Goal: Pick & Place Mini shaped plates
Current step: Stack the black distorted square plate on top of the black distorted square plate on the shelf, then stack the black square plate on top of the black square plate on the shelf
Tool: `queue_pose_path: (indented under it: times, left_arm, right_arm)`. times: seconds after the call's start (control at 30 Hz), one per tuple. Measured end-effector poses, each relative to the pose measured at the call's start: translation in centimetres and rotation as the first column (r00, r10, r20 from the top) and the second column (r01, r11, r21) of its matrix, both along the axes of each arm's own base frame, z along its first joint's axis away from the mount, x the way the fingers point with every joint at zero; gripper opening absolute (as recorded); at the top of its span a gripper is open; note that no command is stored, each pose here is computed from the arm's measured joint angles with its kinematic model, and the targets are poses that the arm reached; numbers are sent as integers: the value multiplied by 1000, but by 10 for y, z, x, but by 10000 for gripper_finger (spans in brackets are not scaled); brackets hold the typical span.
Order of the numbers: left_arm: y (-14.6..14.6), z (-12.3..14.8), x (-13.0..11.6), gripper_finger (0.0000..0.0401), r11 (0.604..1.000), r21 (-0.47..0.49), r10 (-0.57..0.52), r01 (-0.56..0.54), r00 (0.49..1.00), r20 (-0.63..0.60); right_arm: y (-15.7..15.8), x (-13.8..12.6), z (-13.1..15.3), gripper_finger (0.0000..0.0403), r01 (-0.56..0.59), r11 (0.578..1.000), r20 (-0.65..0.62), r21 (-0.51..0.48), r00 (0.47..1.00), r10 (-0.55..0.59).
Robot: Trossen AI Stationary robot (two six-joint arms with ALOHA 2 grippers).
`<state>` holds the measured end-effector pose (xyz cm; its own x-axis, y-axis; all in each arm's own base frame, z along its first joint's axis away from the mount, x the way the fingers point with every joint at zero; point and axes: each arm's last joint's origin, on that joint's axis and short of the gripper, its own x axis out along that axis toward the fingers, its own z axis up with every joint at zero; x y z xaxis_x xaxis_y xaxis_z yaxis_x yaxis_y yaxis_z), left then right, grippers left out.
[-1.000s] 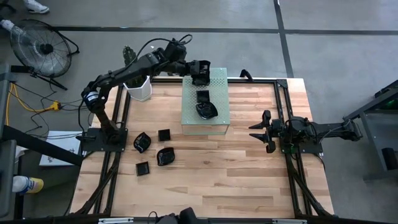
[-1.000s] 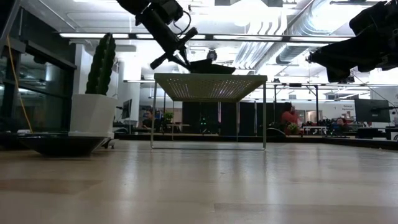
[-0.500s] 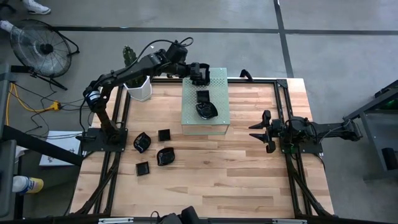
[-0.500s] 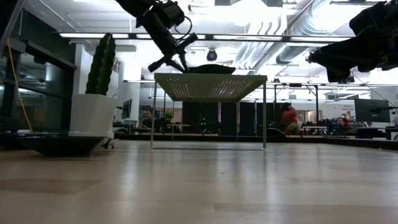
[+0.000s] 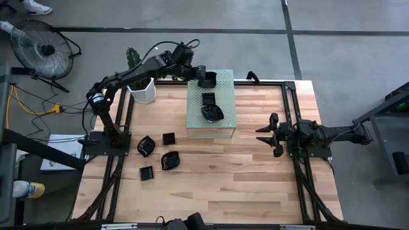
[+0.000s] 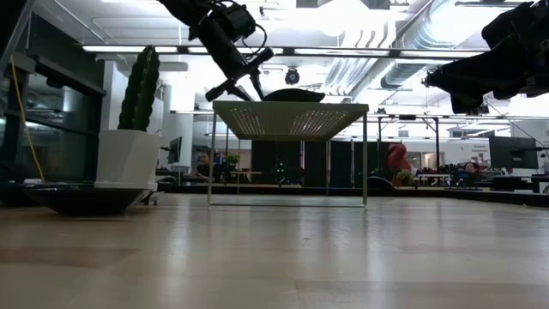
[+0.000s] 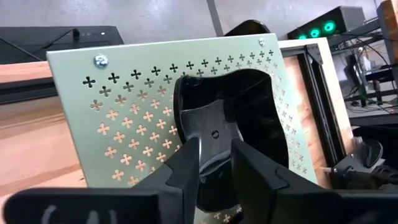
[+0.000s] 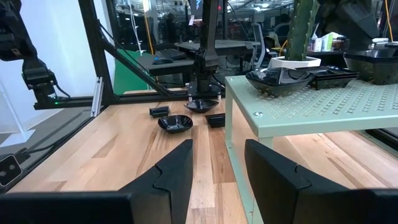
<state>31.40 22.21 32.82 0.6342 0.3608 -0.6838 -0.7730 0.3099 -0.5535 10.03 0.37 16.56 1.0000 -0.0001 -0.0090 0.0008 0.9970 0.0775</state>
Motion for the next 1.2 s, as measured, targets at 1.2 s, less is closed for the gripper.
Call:
queue_pose_path:
  times: [1.2]
  left_arm:
    - [-39, 69, -54, 104, 826, 408, -339, 389, 921, -191]
  right_arm:
    - [0, 0, 0, 140, 0, 1000, 0, 0, 1000, 0]
